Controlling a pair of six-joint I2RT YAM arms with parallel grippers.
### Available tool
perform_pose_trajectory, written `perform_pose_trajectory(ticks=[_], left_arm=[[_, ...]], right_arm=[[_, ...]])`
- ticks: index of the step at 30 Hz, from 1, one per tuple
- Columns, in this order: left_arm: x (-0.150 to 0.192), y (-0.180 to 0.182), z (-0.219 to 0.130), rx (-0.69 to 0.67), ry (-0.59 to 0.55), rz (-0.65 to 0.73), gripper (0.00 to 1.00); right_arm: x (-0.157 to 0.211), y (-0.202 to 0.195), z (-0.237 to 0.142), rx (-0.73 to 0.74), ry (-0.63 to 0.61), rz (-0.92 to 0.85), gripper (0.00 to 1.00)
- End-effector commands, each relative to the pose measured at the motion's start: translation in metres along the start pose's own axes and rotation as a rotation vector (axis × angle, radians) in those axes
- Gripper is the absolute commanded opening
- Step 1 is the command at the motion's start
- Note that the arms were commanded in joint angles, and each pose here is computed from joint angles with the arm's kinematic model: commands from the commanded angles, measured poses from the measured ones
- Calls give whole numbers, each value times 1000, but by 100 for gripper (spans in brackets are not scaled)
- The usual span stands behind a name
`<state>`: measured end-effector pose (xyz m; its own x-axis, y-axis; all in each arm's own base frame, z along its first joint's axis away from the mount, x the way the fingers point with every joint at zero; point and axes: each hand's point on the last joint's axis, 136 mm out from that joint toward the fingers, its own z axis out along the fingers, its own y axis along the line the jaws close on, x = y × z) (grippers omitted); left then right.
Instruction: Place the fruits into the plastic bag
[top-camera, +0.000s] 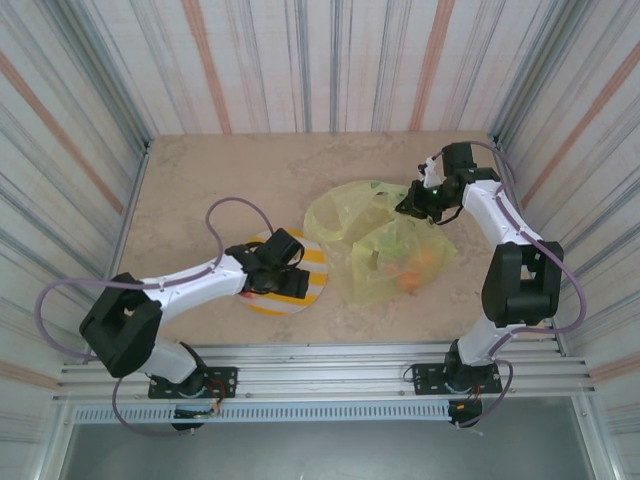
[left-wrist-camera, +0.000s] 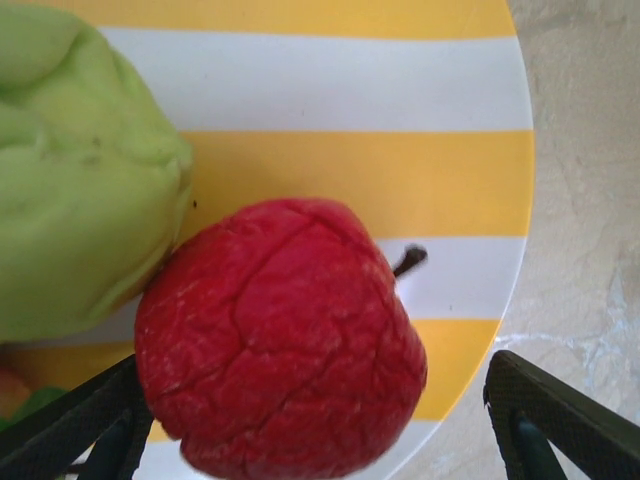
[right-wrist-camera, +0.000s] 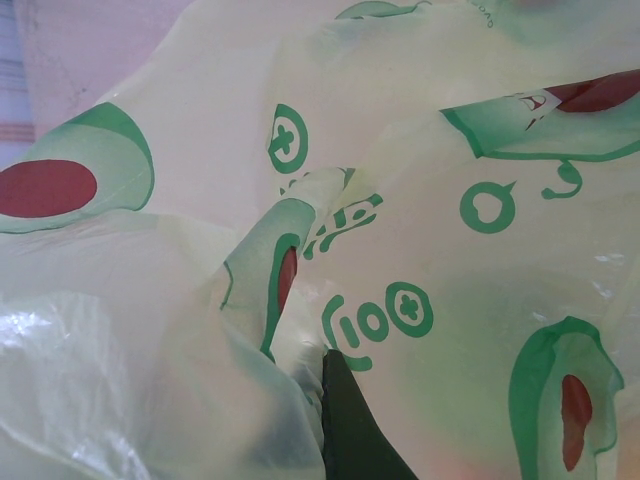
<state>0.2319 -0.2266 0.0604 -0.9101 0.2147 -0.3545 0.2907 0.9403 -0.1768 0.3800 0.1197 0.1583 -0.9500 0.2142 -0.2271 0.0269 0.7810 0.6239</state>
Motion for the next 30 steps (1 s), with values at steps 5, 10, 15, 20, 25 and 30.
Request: perform_pose_trajectory(ticks=[5, 10, 15, 20, 25, 30], left_arm=[[-13, -4, 9, -71, -24, 77, 84], [-9, -8, 15, -112, -5, 122, 72], [-5, -12, 12, -115, 0, 138, 62], [-14, -23, -8, -56, -49, 134, 58], [-39, -46, -50, 74, -187, 133, 58], [-74, -84, -86, 239, -329, 172, 57]], right_arm=[[5, -1, 0, -14, 13, 20, 0], [5, -2, 1, -12, 14, 23, 0], [6, -3, 2, -12, 16, 24, 0], [6, -4, 3, -12, 18, 26, 0], [6, -4, 3, -15, 17, 26, 0], [6, -4, 4, -19, 19, 29, 0]])
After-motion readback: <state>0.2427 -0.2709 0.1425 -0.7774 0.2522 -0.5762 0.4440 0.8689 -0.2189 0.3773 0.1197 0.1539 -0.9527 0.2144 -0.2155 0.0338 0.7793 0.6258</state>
